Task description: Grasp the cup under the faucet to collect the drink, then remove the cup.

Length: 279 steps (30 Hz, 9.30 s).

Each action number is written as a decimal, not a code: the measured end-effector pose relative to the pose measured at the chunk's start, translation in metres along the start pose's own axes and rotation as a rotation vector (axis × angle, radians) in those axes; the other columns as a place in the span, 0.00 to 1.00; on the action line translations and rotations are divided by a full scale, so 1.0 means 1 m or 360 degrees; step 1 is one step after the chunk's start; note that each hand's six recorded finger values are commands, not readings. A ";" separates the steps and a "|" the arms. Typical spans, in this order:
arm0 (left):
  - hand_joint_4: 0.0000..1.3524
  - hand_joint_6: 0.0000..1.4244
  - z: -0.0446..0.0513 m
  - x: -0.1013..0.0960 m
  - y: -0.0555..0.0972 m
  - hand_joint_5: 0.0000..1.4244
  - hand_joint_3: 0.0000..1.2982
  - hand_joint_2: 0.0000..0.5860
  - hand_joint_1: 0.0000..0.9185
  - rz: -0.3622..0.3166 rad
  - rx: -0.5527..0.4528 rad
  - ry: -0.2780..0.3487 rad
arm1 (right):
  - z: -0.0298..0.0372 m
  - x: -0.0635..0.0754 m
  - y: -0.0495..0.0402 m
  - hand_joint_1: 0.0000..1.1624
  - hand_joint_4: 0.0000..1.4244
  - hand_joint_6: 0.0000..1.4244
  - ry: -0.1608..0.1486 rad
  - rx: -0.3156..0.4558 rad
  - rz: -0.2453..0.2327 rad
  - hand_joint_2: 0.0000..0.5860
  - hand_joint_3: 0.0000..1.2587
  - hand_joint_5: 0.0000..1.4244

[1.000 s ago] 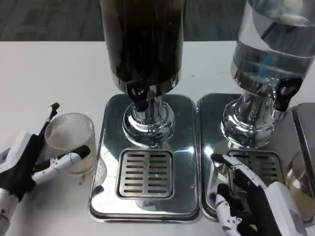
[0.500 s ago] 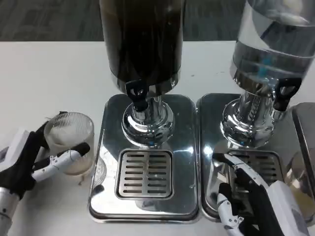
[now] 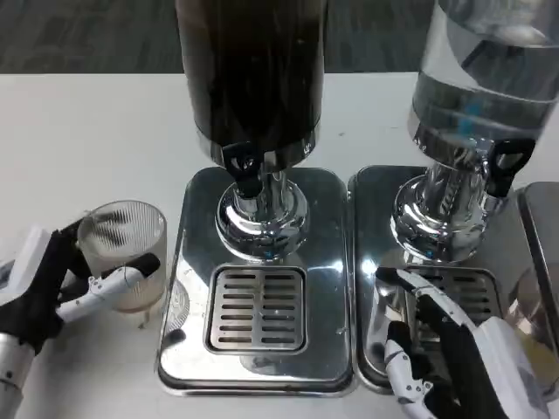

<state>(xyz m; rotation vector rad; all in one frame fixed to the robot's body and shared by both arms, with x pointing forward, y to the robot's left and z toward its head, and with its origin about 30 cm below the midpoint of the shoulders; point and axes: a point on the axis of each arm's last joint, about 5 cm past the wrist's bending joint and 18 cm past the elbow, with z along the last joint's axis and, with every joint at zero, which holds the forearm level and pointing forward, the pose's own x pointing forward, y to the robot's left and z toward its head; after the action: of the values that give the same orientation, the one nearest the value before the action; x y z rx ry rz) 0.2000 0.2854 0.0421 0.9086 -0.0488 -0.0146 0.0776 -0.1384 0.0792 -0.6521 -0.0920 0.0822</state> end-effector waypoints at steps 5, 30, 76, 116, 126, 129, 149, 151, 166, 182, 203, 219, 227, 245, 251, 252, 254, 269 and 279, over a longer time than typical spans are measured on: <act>0.34 0.62 -0.0004 -0.002 -0.001 0.55 0.29 0.37 0.22 0.0003 0.0000 -0.0002 | 0.0003 0.000 -0.0014 0.36 0.12 0.19 -0.0002 0.0011 0.0001 1.00 0.18 0.11; 0.35 0.62 0.0010 -0.020 -0.002 0.54 0.29 0.36 0.22 0.0091 -0.0107 -0.0220 | 0.0010 0.000 -0.0026 0.36 0.12 0.19 0.0001 0.0034 0.0004 1.00 0.17 0.11; 0.29 0.46 0.0378 0.021 -0.021 0.45 0.25 0.36 0.19 -0.0337 -0.0055 -0.0513 | 0.0047 -0.001 0.0029 0.36 0.12 0.19 0.0025 0.0093 -0.0077 1.00 0.18 0.12; 0.00 0.08 0.0421 0.029 -0.008 0.05 0.07 0.18 0.01 -0.0491 0.0043 -0.0591 | 0.0058 0.000 0.0043 0.35 0.12 0.19 0.0023 0.0107 -0.0069 1.00 0.18 0.14; 0.00 0.05 0.0446 0.025 -0.011 0.01 0.03 0.13 0.00 -0.0489 0.0084 -0.0656 | 0.0053 -0.001 0.0041 0.35 0.12 0.19 0.0031 0.0108 -0.0066 1.00 0.18 0.14; 0.00 0.03 0.0439 0.024 -0.011 0.00 0.01 0.13 0.00 -0.0485 0.0108 -0.0663 | 0.0052 -0.002 0.0040 0.35 0.12 0.19 0.0034 0.0110 -0.0066 1.00 0.18 0.14; 0.00 0.05 0.0441 0.017 0.008 0.03 0.02 0.12 0.00 -0.0424 0.0219 -0.0701 | 0.0055 0.001 0.0034 0.35 0.12 0.20 0.0028 0.0127 -0.0082 1.00 0.19 0.15; 0.00 0.06 0.0438 0.014 0.012 0.04 0.03 0.13 0.00 -0.0411 0.0214 -0.0700 | 0.0056 0.001 0.0035 0.35 0.12 0.20 0.0024 0.0131 -0.0083 1.00 0.19 0.15; 0.02 0.10 0.0424 -0.003 0.030 0.07 0.05 0.13 0.00 -0.0347 0.0180 -0.0665 | 0.0055 0.007 0.0037 0.35 0.13 0.20 0.0000 0.0137 -0.0090 1.00 0.19 0.15; 0.19 0.19 0.0520 -0.009 0.069 0.24 0.21 0.18 0.00 -0.0109 -0.0239 -0.0850 | 0.0029 0.008 0.0058 0.35 0.13 0.20 0.0016 0.0144 -0.0075 1.00 0.20 0.15; 0.09 0.10 0.0554 0.037 0.108 0.14 0.16 0.09 0.00 -0.0842 -0.1302 -0.0832 | 0.0007 0.015 0.0091 0.35 0.13 0.20 0.0004 0.0165 -0.0064 1.00 0.20 0.15; 0.07 0.09 0.0776 0.054 0.093 0.13 0.13 0.10 0.00 -0.1246 -0.1450 -0.0881 | 0.0017 0.015 0.0110 0.35 0.13 0.20 0.0007 0.0175 -0.0110 1.00 0.20 0.15; 0.08 0.09 0.0851 0.060 0.091 0.12 0.14 0.08 0.00 -0.1289 -0.1330 -0.0915 | 0.0011 0.013 0.0114 0.35 0.13 0.20 0.0021 0.0177 -0.0133 1.00 0.20 0.15; 0.08 0.07 0.0958 0.049 0.099 0.11 0.15 0.10 0.00 -0.1142 -0.0820 -0.1095 | 0.0010 0.014 0.0115 0.35 0.13 0.20 0.0019 0.0179 -0.0132 1.00 0.20 0.15; 0.08 0.06 0.0950 0.042 0.098 0.11 0.15 0.10 0.00 -0.1099 -0.0758 -0.1135 | 0.0003 0.014 0.0107 0.35 0.13 0.20 0.0016 0.0171 -0.0123 1.00 0.20 0.15; 0.08 0.06 0.0950 0.041 0.097 0.11 0.15 0.10 0.00 -0.1094 -0.0752 -0.1139 | 0.0002 0.014 0.0106 0.35 0.13 0.20 0.0015 0.0168 -0.0119 1.00 0.20 0.15; 0.08 0.05 0.0949 0.041 0.097 0.11 0.15 0.10 0.00 -0.1088 -0.0740 -0.1148 | 0.0000 0.014 0.0104 0.35 0.13 0.20 0.0014 0.0166 -0.0111 1.00 0.20 0.15; 0.09 0.06 0.0958 0.035 0.095 0.12 0.16 0.10 0.00 -0.1060 -0.0725 -0.1158 | -0.0011 0.021 0.0041 0.37 0.13 0.20 -0.0038 0.0152 -0.0067 0.96 0.19 0.15; 0.09 0.06 0.0967 0.033 0.094 0.12 0.16 0.11 0.00 -0.1052 -0.0726 -0.1159 | -0.0019 0.025 -0.0028 0.49 0.13 0.20 -0.0073 0.0251 0.0000 0.58 0.14 0.16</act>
<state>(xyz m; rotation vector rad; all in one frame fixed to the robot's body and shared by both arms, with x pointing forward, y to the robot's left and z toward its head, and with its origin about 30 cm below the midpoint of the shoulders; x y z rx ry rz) 0.2277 0.2658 0.1767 0.3907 -0.4037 -0.9378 0.1032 -0.1391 0.0810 -0.4927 -0.1283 0.1030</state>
